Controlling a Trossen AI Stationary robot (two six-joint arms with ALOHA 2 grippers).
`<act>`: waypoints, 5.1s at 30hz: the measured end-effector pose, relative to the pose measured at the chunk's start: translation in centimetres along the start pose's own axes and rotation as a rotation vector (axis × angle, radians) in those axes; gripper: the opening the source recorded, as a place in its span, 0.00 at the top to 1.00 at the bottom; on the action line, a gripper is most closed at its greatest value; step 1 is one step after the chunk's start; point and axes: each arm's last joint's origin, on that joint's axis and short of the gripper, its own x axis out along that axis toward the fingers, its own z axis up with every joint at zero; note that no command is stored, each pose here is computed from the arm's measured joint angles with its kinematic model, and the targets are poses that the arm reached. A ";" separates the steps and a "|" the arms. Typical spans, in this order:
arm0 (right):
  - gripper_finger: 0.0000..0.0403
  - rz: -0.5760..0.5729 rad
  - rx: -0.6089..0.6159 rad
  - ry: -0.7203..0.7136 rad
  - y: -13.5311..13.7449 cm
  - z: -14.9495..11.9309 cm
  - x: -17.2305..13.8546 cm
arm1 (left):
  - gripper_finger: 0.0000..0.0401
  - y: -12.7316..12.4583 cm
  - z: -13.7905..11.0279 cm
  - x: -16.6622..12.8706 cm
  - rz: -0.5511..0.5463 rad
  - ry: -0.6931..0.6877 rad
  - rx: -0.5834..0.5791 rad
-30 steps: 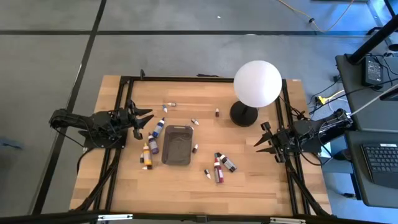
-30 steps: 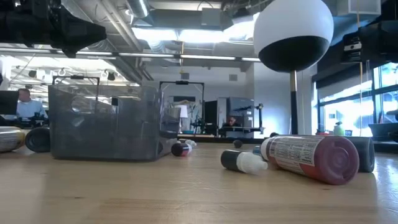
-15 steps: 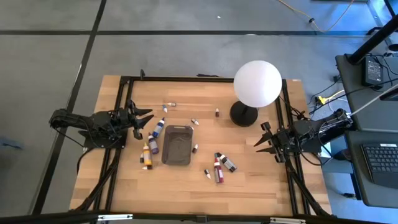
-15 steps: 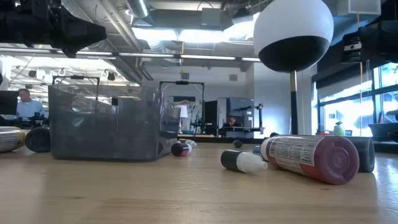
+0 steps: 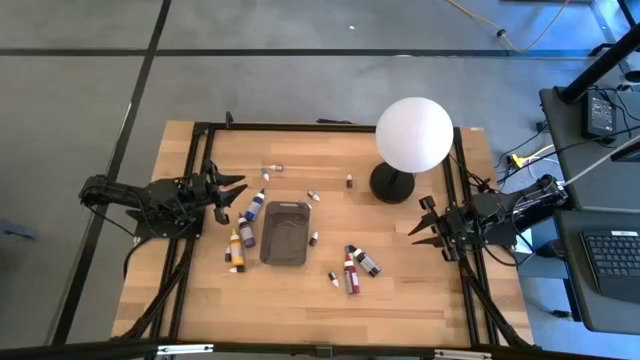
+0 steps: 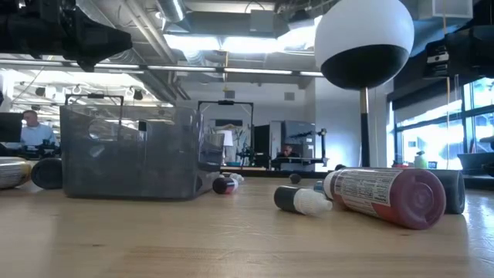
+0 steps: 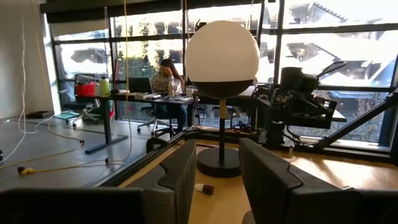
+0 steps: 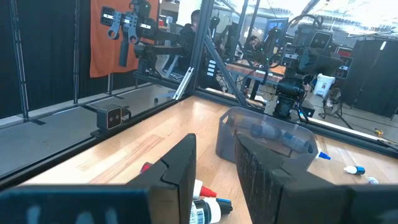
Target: Pick & Place food coloring
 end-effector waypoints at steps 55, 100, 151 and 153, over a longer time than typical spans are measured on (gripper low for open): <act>0.72 0.000 0.241 0.000 0.0 0.0 0.0 | 0.71 0.0 0.2 0.0 0.009 -0.014 -0.009; 0.72 -0.004 0.089 -0.029 0.0 0.3 0.0 | 0.44 0.6 1.8 0.4 0.283 0.020 -0.088; 0.72 -0.026 -0.084 -0.109 -0.2 1.0 -0.1 | 0.44 2.8 -7.8 13.5 0.464 1.440 -0.297; 0.72 -0.025 -0.085 -0.108 -0.2 1.0 -0.1 | 0.44 2.8 -8.2 13.4 0.456 1.466 -0.305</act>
